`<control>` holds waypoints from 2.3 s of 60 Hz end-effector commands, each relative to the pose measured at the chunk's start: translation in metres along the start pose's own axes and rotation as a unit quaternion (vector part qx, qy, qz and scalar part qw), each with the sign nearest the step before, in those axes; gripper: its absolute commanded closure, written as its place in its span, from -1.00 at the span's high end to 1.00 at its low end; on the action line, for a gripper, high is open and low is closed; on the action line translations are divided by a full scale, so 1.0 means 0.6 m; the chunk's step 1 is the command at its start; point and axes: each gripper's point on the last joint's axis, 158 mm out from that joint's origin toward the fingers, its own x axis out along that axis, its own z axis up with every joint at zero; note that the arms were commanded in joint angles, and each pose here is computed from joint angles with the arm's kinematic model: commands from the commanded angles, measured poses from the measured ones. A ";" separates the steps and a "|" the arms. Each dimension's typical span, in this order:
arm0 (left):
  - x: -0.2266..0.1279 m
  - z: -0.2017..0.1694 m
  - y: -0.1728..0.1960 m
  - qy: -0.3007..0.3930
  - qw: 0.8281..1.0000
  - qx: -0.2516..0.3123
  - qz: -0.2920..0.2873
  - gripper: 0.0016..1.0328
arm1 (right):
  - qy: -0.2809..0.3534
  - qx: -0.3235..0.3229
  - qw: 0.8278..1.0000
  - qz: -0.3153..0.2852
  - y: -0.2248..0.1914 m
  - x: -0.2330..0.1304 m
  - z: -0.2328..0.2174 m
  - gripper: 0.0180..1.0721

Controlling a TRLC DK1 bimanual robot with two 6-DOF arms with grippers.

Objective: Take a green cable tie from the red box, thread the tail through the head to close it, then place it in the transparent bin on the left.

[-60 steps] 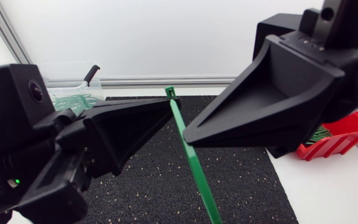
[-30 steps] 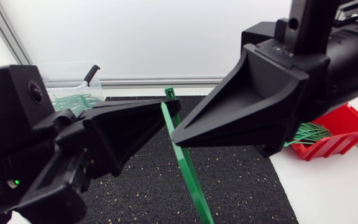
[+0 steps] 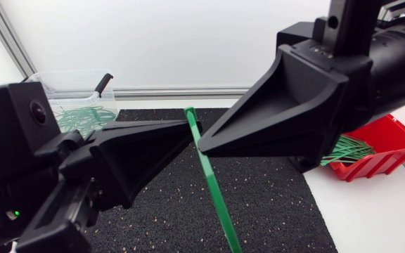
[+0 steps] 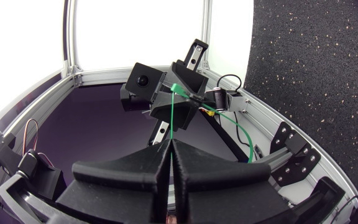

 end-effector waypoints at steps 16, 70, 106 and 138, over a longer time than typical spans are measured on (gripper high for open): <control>-0.011 -0.004 -0.001 -0.003 1.000 0.007 -0.005 -0.92 | -0.010 0.007 1.000 0.000 0.002 -0.002 0.016 -0.89; -0.013 -0.008 -0.004 -0.006 1.000 0.023 -0.007 -0.92 | -0.074 0.040 0.996 -0.014 -0.006 -0.001 0.096 -0.89; -0.014 -0.041 0.021 0.022 0.997 0.076 0.005 -0.92 | -0.082 0.022 0.996 -0.009 -0.017 0.003 0.077 -0.05; -0.021 -0.079 0.047 0.062 0.973 0.222 0.013 -0.92 | -0.077 -0.019 0.997 -0.003 -0.020 -0.031 0.113 -0.01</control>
